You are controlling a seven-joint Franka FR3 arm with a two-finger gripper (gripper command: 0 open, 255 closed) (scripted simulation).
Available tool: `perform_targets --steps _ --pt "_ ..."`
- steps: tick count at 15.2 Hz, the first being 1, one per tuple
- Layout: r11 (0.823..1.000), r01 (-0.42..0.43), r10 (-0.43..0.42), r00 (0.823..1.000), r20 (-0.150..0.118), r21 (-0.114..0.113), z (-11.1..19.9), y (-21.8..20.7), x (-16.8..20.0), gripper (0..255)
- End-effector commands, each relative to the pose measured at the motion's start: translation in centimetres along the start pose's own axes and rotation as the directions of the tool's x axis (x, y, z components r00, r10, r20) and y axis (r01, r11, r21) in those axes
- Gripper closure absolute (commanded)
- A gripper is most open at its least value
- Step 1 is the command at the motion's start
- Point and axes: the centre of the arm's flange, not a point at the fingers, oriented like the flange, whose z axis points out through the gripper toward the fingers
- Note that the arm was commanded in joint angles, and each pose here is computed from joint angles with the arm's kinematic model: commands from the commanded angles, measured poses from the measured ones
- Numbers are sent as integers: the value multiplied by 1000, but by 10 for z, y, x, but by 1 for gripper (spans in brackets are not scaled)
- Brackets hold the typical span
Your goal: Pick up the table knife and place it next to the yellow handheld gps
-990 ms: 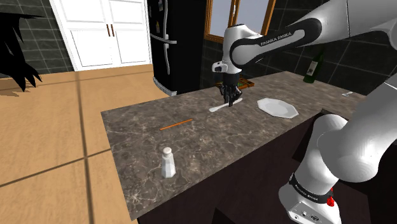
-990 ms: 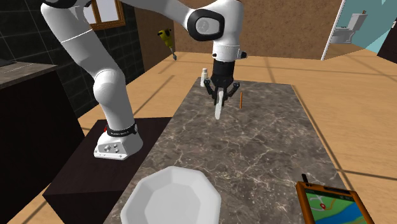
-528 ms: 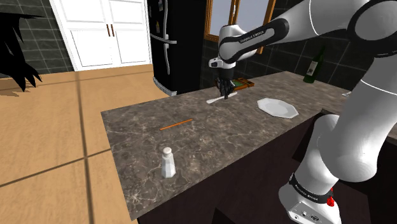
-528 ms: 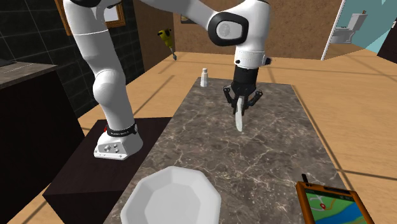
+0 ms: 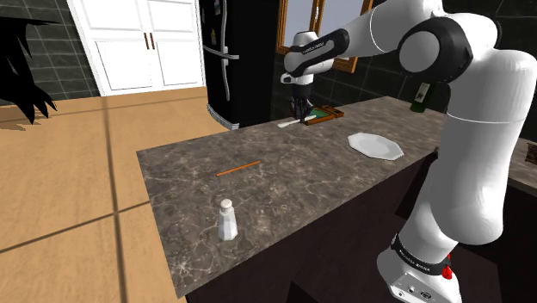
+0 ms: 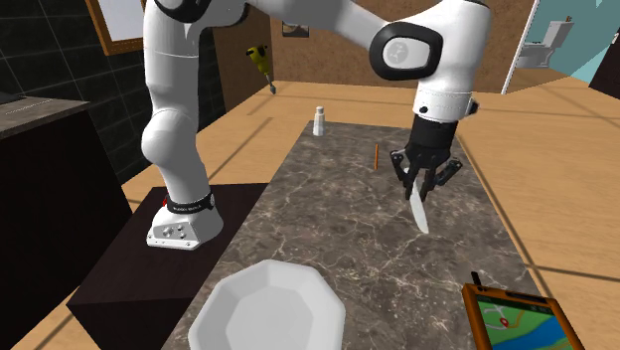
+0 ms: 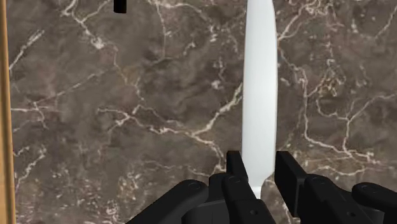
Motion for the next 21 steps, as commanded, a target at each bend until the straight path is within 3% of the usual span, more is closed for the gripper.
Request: perform_targets --steps 1,3,21 --pt "1000 2 -2 1000 -1 0 -2 22 -12 255" --pt "1000 2 -2 1000 -1 0 -1 50 -31 255" --pt "1000 2 -2 1000 -1 0 86 54 -24 255"
